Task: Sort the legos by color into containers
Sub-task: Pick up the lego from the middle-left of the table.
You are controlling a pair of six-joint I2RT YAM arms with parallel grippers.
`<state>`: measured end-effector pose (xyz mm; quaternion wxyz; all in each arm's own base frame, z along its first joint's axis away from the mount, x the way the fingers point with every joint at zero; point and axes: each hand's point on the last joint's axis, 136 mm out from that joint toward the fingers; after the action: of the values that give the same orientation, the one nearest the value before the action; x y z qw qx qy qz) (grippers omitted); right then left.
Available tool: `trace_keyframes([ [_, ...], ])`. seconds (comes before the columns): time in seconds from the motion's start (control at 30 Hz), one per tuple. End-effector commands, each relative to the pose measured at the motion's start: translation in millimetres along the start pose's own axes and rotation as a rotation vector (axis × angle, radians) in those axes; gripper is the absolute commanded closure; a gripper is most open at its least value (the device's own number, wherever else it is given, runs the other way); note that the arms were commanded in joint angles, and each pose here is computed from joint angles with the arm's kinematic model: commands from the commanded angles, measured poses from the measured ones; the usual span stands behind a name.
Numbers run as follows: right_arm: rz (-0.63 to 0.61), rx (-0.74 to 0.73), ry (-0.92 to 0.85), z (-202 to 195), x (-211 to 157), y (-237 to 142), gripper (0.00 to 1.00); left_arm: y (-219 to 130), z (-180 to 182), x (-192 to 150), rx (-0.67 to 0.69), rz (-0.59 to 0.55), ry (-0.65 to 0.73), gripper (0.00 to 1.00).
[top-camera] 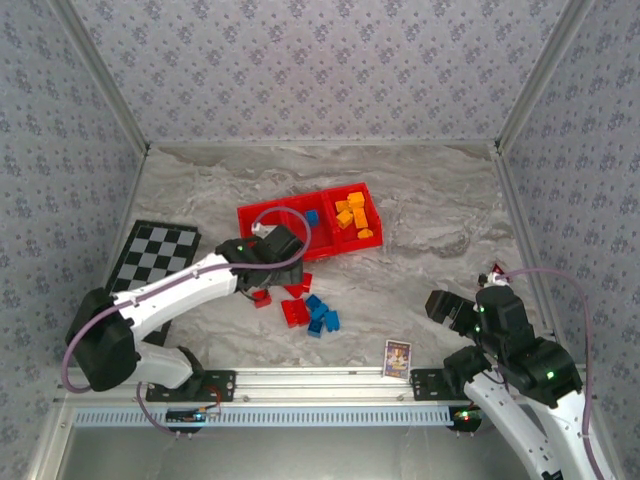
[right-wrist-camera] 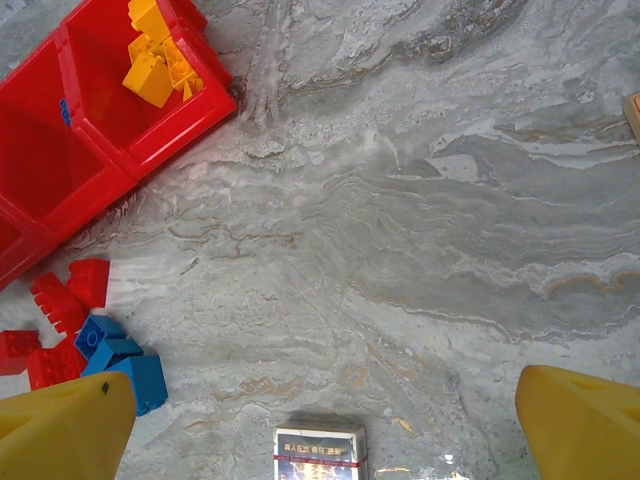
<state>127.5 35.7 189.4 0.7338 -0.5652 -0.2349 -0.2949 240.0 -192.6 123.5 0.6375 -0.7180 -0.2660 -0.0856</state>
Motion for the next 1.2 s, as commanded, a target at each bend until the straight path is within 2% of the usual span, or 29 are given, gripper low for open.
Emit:
trace_keyframes([
  [0.0, -0.011, 0.002, 0.009, 1, 4, -1, 0.0, 3, 34, -6, 0.111, -0.023, -0.062, 0.03],
  [0.13, -0.007, 0.002, 0.008, 2, 4, 0, 0.0, 13, 50, -14, 0.149, -0.015, -0.126, 0.03],
  [0.37, -0.005, -0.003, 0.006, 1, 4, 0, 0.0, 36, 55, -26, 0.137, 0.052, -0.187, 0.07],
  [0.47, -0.006, -0.002, 0.008, 1, 4, 0, 0.0, 47, 60, -34, 0.159, 0.089, -0.181, 0.1],
  [0.67, -0.002, -0.004, 0.006, 1, 3, 0, 0.0, 64, 44, -43, 0.113, 0.141, -0.162, 0.16],
  [0.87, -0.003, -0.008, 0.01, 0, 3, 0, 0.0, 74, 51, -49, 0.171, 0.158, -0.136, 0.21],
  [1.17, -0.004, -0.008, 0.008, 0, 3, -1, 0.0, 85, 57, -58, 0.199, 0.194, -0.129, 0.36],
])
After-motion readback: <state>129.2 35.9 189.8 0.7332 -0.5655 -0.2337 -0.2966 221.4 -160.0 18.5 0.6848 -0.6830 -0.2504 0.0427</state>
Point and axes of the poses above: each hand's point on the last joint's axis, 136 mm out from that joint toward the fingers, its own y axis out along the fingers, its own z axis along the line the jaws close on, x = y × z, and after that the axes turned 14 degrees about -y, right-handed
